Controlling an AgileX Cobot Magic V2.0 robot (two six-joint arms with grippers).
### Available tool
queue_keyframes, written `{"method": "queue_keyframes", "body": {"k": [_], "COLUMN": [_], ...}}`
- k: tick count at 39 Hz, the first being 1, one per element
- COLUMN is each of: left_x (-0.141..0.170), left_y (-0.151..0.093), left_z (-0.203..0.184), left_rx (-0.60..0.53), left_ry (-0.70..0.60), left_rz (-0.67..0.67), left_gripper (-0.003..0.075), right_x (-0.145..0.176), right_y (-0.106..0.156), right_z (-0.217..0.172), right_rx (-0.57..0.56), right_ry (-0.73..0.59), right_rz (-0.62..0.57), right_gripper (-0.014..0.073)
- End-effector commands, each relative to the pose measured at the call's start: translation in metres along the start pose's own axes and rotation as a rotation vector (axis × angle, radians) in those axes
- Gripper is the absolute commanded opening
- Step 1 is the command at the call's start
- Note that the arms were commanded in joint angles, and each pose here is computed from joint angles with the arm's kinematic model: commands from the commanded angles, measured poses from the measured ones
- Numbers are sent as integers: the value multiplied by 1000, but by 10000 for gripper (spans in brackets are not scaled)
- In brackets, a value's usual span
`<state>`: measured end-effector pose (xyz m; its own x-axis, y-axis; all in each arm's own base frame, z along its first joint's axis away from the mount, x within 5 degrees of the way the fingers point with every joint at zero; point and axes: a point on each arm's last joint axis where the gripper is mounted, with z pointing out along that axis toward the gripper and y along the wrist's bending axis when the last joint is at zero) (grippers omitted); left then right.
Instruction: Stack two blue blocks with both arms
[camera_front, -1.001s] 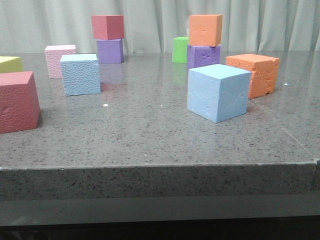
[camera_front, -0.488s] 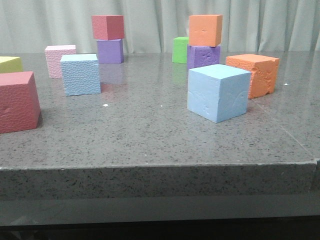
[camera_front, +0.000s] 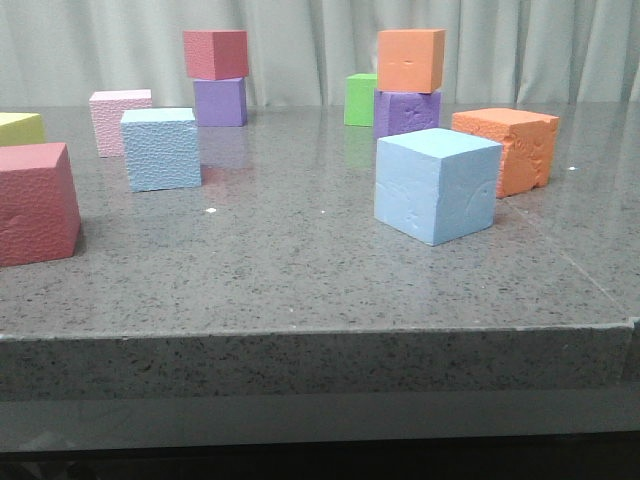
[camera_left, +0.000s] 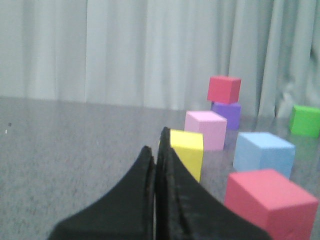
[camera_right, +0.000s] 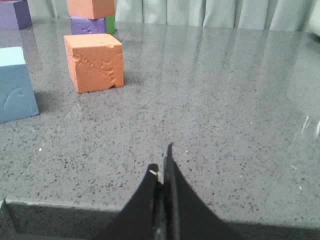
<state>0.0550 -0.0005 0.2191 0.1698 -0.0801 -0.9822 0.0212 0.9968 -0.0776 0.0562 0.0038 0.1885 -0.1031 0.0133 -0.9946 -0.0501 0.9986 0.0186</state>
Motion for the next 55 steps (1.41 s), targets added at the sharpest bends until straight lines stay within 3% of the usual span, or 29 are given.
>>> {"method": "queue_keyframes", "body": {"k": [1,9,16,21,25,33,38,44,49,52,55], "left_x": [-16,-26,-45,-73,-91,-121,-130,-132,-132,-132,-132], "left_y": [-1,-2,-3,-6,-7,-8,-8,-9,-9,-9,-9], "left_z": [-3,-6,-7,-4,8,50,65,70,70,70,70], "left_rx": [15,26,29,25,11,-25,-31,-26,-26,-26,-26], "left_ry": [-185,-298,-349,-302,-158,138,186,165,165,165,165], "left_rz": [-7,-12,-22,-22,-22,62,63,63,63,63,63], "left_gripper": [-20,-20,-20,-20,-20,-20,-20,-20,-20,-7,73], "right_x": [-15,-41,-87,-123,-150,-182,-183,-182,-182,-182,-182], "right_y": [-2,-2,1,2,4,10,10,10,10,10,10], "right_z": [-3,-10,-30,-45,-44,-2,15,18,18,18,18], "right_rx": [24,29,16,8,0,-73,-78,-77,-78,-78,-78], "right_ry": [-158,-274,-349,-391,-340,-35,54,63,64,65,68], "right_rz": [-11,-12,-15,-18,-19,88,94,95,95,95,95], "right_gripper": [-39,-39,-39,-39,-39,-39,-39,-27,102,253,433]}}
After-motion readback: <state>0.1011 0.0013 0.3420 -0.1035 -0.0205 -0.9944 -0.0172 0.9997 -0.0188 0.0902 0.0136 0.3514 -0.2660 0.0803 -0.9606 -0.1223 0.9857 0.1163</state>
